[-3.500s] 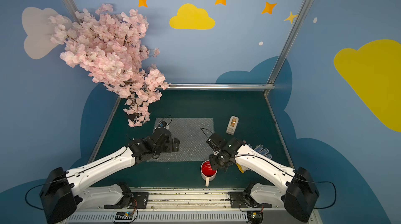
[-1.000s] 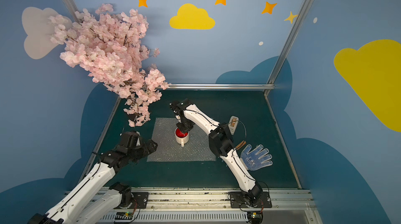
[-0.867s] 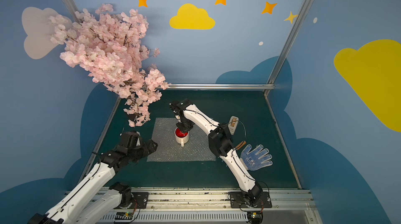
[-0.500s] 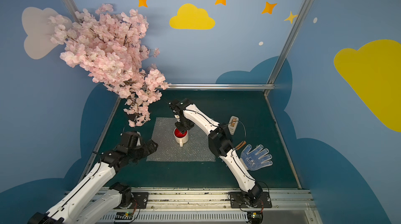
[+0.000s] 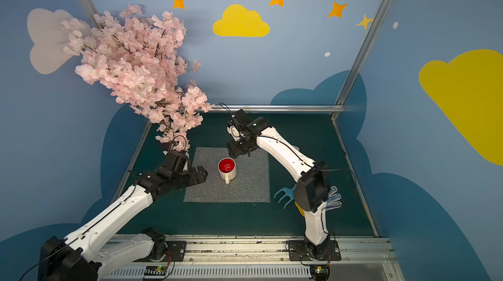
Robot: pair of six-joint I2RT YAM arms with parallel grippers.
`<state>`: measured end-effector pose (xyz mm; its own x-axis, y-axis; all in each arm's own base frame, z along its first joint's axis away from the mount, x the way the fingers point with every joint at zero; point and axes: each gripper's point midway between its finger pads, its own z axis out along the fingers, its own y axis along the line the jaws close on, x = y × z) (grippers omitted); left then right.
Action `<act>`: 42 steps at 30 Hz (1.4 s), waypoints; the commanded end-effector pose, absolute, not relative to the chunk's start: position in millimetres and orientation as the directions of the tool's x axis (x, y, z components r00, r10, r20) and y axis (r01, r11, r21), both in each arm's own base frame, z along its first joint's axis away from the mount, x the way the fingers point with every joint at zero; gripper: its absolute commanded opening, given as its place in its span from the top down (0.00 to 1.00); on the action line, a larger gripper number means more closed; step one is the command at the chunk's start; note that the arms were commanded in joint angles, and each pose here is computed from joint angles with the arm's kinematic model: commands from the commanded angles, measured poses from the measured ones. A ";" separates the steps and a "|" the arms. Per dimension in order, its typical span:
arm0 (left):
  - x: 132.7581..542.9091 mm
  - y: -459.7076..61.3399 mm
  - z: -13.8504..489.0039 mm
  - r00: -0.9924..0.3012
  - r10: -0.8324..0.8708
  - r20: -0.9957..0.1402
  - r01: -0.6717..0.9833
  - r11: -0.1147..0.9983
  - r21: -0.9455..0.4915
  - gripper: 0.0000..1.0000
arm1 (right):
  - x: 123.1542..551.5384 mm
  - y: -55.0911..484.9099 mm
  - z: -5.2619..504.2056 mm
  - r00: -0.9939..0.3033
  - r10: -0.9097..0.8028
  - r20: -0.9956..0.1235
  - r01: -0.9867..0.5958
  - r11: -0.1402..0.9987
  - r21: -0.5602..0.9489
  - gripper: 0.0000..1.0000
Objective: Wrap mugs in bubble wrap
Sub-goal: Place the mug on the bubble wrap.
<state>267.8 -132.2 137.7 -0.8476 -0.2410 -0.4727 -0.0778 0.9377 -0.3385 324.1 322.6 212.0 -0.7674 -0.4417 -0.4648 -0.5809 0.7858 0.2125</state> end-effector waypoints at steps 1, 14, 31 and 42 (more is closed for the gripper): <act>281.3 -137.0 139.8 -0.847 -0.176 -0.502 -0.045 0.964 -0.263 0.00 | 350.6 310.0 214.8 -0.756 -0.278 -0.592 -0.516 0.811 0.278 0.19; 312.8 -177.5 138.4 -0.843 -0.169 -0.511 0.083 0.897 -0.434 0.00 | 410.7 210.4 106.2 -0.944 -0.082 -0.320 -0.213 0.892 0.399 0.41; 321.5 -189.0 128.0 -0.889 -0.129 -0.440 0.091 0.891 -0.444 0.01 | 455.9 201.5 54.1 -0.973 -0.128 -0.194 -0.194 0.906 0.375 0.58; 316.9 -183.2 125.4 -0.892 -0.124 -0.435 0.081 0.903 -0.422 0.01 | 457.7 204.5 30.6 -0.974 -0.168 -0.155 -0.211 0.921 0.328 0.57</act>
